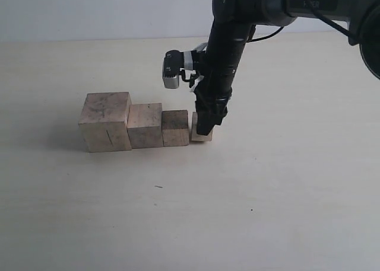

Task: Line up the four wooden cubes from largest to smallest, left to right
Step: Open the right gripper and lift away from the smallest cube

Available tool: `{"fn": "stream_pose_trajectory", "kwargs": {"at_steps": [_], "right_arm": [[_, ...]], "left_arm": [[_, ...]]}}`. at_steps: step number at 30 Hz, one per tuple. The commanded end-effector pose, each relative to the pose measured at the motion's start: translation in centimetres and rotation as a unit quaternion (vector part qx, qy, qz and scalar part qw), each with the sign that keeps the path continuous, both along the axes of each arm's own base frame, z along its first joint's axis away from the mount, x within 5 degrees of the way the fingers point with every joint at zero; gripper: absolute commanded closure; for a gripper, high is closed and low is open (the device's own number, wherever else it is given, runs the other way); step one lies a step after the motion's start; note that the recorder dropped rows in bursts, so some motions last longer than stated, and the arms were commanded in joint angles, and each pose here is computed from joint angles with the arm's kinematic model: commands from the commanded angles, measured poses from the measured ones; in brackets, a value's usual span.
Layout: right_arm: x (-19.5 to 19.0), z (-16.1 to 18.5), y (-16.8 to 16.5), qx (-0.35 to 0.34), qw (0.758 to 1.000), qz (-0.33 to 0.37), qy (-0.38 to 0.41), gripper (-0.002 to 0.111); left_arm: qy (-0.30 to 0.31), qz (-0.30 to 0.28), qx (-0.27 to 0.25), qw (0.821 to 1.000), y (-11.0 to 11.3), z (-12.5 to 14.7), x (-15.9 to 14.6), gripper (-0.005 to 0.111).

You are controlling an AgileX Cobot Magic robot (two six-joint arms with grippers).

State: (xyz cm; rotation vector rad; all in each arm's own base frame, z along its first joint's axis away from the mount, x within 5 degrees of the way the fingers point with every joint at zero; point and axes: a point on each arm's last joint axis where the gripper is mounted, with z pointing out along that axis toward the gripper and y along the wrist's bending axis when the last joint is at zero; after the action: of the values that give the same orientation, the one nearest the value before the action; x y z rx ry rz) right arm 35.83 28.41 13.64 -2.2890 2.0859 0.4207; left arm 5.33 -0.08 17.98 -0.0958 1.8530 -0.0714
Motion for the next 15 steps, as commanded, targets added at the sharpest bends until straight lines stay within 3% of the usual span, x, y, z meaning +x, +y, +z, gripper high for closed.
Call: {"fn": "stream_pose_trajectory", "kwargs": {"at_steps": [1,6,15], "right_arm": [[0.0,0.3,0.0,0.004,1.0,-0.012,0.002,0.07],[0.0,0.3,0.0,0.004,1.0,-0.012,0.003,0.047],[0.0,2.3,-0.3,0.0,1.0,-0.018,-0.025,0.045]], "left_arm": [[-0.007,-0.003,0.002,1.0,0.0,0.1,0.0,0.107],[-0.007,-0.003,0.002,1.0,0.0,0.1,0.0,0.107],[-0.007,-0.003,0.002,1.0,0.0,0.1,0.0,0.107]]}}
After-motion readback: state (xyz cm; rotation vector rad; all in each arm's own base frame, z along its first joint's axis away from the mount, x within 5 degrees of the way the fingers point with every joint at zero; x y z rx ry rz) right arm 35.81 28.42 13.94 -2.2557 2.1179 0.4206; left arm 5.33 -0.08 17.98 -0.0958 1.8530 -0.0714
